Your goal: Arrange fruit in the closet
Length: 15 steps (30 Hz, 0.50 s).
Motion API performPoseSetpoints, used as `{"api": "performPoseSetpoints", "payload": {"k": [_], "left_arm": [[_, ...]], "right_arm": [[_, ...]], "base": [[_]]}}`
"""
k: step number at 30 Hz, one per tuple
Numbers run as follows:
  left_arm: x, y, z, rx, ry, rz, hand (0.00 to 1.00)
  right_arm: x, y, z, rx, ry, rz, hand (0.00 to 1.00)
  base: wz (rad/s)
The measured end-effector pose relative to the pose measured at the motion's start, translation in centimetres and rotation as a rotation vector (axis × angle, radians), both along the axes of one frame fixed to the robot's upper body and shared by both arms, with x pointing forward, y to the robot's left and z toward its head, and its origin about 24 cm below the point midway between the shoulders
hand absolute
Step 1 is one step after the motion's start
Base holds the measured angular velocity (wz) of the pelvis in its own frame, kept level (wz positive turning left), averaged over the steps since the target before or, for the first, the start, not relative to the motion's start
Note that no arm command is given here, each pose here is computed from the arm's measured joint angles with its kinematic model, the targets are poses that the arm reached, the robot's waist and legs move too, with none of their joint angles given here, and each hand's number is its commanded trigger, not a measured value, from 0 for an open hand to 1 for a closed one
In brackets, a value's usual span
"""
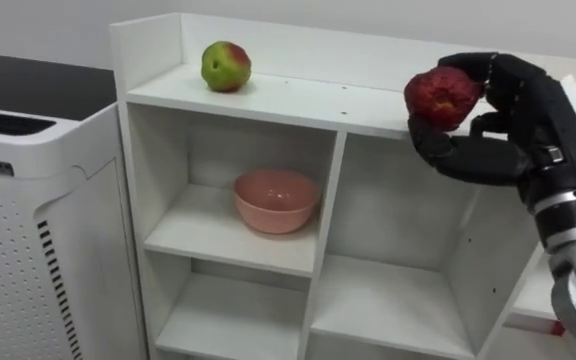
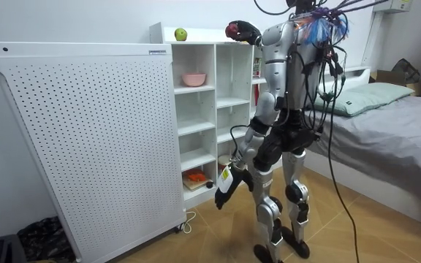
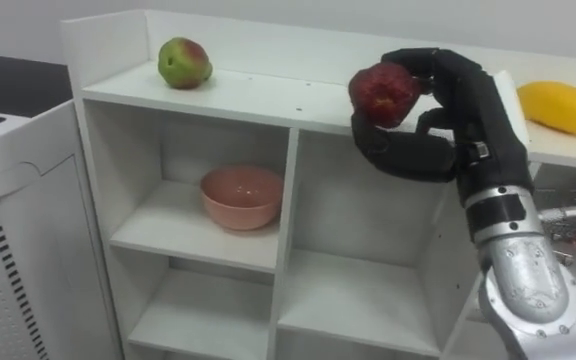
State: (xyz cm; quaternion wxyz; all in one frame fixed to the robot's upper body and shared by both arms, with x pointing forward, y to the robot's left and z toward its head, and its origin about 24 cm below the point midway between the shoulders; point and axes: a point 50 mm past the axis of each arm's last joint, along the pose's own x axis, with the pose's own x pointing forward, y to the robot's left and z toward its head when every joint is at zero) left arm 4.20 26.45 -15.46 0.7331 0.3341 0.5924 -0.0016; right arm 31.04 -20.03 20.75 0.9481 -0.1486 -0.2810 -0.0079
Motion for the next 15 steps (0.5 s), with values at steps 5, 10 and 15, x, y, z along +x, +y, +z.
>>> {"api": "performPoseSetpoints", "payload": {"k": [5, 10, 15], "left_arm": [[0.5, 0.0, 0.0, 0.002, -0.016, 0.003, 0.00], [0.8, -0.5, -0.1, -0.003, -0.011, -0.033, 0.00], [0.6, -1.1, -0.4, -0.020, 0.014, -0.058, 0.00]], "right_arm": [[-1.0, 2.1, -1.2, 0.014, 0.027, 0.108, 1.00], [-1.7, 3.8, -2.1, 0.063, 0.054, 0.202, 1.00], [-2.1, 4.6, -4.0, 0.104, 0.130, 0.251, 1.00]], "base": [[-0.13], [-0.05], [-0.01]]}}
